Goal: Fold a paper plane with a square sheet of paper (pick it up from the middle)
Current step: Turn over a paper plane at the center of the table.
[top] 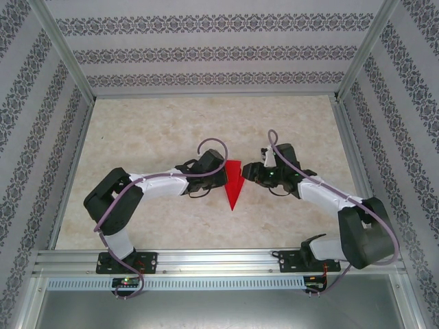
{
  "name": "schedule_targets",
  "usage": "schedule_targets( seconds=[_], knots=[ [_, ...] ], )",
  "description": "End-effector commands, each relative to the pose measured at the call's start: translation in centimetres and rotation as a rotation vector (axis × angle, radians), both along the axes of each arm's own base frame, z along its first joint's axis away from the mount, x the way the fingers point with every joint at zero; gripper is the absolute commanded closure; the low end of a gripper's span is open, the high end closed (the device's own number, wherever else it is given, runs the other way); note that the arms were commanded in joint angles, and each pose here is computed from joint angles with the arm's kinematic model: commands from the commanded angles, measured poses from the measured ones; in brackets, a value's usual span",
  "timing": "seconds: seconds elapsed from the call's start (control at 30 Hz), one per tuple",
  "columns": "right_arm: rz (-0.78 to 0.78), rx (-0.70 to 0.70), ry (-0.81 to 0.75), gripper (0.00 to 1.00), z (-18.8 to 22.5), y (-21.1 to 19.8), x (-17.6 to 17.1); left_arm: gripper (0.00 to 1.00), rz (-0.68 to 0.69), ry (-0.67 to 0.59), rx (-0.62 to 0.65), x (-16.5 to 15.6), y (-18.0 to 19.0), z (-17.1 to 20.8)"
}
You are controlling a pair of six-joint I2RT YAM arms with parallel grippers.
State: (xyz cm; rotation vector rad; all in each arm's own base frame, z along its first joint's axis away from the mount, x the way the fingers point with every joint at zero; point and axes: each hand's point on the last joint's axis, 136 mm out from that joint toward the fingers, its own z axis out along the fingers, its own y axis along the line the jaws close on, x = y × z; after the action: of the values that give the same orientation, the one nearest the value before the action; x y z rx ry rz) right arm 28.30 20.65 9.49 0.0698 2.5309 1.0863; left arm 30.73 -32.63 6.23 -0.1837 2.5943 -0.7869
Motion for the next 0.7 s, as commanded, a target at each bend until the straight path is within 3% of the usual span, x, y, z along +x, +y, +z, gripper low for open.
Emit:
schedule_targets(
  seconds=[0.0,0.23,0.43,0.67],
  knots=[
    [0.034,-0.065,-0.006,0.58,-0.1,1.2,0.0,1.0,0.033,-0.045,-0.121,1.2,-0.7,1.8],
    [0.08,-0.216,0.06,0.63,-3.0,1.9,-0.5,1.0,0.054,-0.012,-0.114,0.6,0.5,0.1],
    [0.136,-0.281,0.067,0.59,-3.6,2.6,-0.3,1.0,0.049,0.0,-0.105,0.3,0.8,-0.6],
    [0.156,-0.311,0.093,0.61,-4.3,2.6,-0.6,1.0,0.047,-0.003,-0.105,0.4,0.7,-0.6]
  ],
)
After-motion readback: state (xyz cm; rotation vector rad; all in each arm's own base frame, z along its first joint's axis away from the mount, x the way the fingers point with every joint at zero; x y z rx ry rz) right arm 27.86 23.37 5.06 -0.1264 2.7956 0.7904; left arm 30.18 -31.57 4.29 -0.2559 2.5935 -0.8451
